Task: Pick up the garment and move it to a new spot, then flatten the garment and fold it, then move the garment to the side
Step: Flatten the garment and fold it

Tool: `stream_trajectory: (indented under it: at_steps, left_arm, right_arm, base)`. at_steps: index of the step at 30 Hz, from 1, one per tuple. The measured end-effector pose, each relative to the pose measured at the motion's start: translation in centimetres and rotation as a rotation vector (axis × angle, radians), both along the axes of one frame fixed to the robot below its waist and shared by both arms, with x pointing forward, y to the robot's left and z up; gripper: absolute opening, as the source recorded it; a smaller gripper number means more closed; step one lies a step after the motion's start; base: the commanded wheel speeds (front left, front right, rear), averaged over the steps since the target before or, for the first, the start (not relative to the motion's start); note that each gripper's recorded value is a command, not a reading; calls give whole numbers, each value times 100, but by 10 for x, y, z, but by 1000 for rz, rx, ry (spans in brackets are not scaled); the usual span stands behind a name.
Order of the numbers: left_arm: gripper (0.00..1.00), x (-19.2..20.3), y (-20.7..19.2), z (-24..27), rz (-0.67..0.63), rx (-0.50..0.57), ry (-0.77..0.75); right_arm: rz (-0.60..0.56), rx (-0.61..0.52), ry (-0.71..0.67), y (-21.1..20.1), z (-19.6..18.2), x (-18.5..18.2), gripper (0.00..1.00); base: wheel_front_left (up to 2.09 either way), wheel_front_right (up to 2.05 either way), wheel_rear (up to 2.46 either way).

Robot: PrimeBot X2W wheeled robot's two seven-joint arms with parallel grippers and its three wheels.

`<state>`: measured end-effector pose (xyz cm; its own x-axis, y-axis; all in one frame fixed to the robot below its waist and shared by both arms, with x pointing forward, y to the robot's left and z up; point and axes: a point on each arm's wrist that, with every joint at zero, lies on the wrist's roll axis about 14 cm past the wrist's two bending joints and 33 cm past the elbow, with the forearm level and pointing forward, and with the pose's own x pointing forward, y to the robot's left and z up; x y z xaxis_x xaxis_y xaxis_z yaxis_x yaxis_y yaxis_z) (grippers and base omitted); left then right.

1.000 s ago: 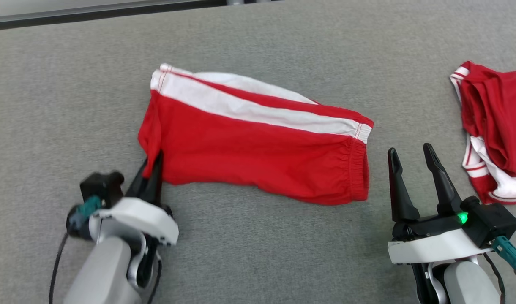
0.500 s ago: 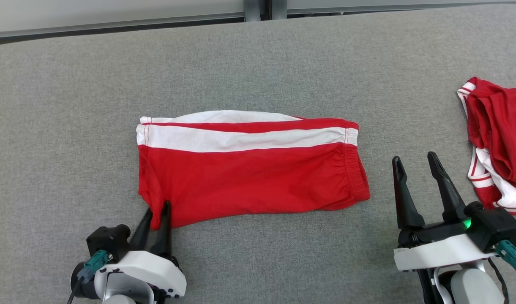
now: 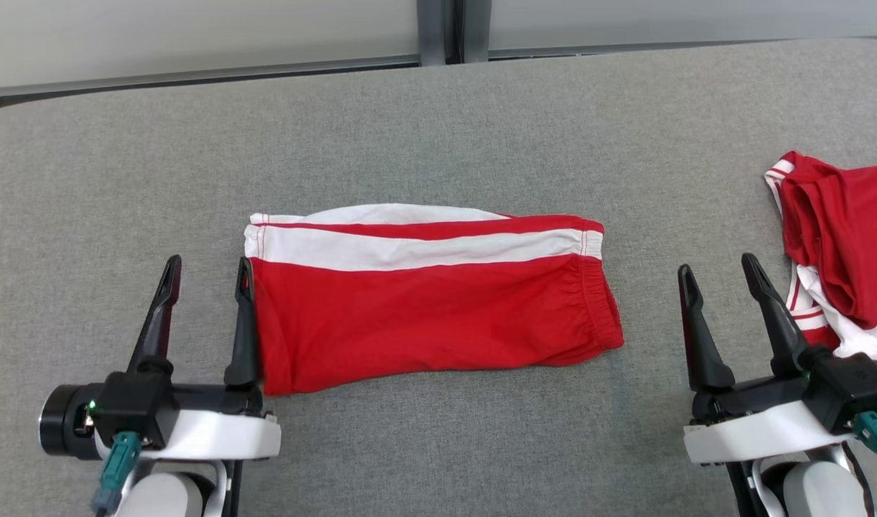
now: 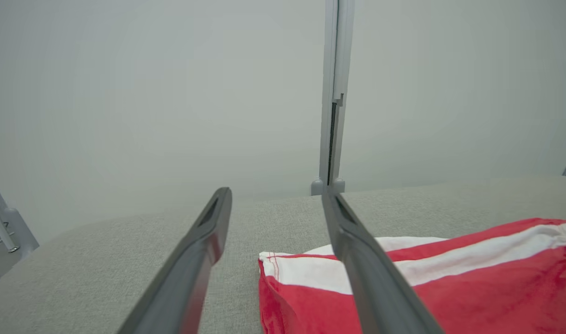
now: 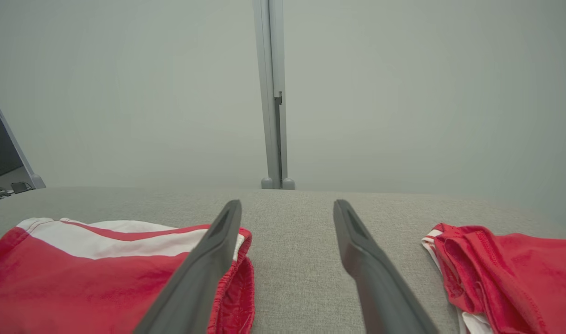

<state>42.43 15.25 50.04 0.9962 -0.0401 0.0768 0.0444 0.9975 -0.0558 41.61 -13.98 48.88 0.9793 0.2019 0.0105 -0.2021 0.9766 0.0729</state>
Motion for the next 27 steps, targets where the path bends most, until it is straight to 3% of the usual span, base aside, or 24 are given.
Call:
stream_trajectory:
  at_steps: [9, 27]
  left_arm:
    - [100, -26, 8, -9, 12, 9, 45]
    - [100, -31, 7, -18, 9, -16, 90]
  right_arm:
    - [-15, 8, 22, -3, 0, -17, 100]
    - [-14, 16, 29, 0, 1, -20, 100]
  base:
    - [0, 0, 0]
    - [0, 0, 0]
